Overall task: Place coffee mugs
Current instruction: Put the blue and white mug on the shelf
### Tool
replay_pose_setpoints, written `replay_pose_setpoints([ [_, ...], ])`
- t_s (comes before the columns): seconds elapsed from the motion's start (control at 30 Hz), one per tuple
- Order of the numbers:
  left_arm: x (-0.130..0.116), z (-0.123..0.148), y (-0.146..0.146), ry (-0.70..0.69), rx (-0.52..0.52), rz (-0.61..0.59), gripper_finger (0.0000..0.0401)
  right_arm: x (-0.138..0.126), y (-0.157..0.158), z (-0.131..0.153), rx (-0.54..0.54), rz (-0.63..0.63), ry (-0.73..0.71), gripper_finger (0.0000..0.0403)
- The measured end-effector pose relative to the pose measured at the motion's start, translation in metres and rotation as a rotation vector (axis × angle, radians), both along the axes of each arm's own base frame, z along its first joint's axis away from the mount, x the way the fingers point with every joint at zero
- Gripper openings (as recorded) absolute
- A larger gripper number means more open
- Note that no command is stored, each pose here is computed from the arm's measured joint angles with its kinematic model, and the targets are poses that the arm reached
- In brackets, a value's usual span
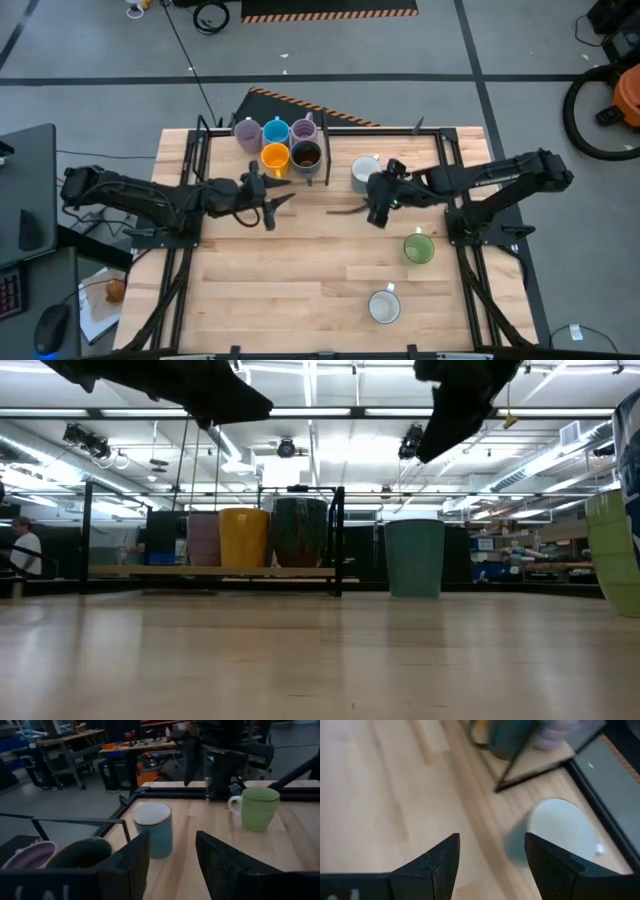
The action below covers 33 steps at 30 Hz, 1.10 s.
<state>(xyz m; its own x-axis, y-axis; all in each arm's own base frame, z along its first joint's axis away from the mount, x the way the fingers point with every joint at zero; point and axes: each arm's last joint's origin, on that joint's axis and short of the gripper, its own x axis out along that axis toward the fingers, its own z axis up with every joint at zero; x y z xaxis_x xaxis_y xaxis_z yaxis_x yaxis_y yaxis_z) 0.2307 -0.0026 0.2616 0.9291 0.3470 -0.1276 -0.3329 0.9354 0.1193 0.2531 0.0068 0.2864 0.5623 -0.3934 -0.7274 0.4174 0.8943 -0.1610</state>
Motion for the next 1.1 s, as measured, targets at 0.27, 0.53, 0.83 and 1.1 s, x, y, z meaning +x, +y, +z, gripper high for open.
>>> replay_pose_setpoints([
  [0.27, 0.000, -0.002, 0.002, 0.014, -0.008, 0.010, 0.0167, 0.011, -0.049, -0.009, -0.001, -0.075, 0.100, 0.0229],
  [0.53, -0.002, -0.015, -0.001, 0.108, -0.093, 0.018, 0.0167, 0.017, -0.075, -0.027, 0.086, -0.070, 0.169, 0.0229],
  [0.83, -0.001, -0.027, -0.004, 0.111, -0.086, 0.004, 0.0167, 0.017, -0.078, -0.026, 0.086, -0.060, 0.175, 0.0229],
  [1.1, 0.000, -0.026, -0.004, 0.094, -0.092, 0.003, 0.0167, 0.022, -0.080, -0.037, 0.028, 0.025, 0.261, 0.0229],
])
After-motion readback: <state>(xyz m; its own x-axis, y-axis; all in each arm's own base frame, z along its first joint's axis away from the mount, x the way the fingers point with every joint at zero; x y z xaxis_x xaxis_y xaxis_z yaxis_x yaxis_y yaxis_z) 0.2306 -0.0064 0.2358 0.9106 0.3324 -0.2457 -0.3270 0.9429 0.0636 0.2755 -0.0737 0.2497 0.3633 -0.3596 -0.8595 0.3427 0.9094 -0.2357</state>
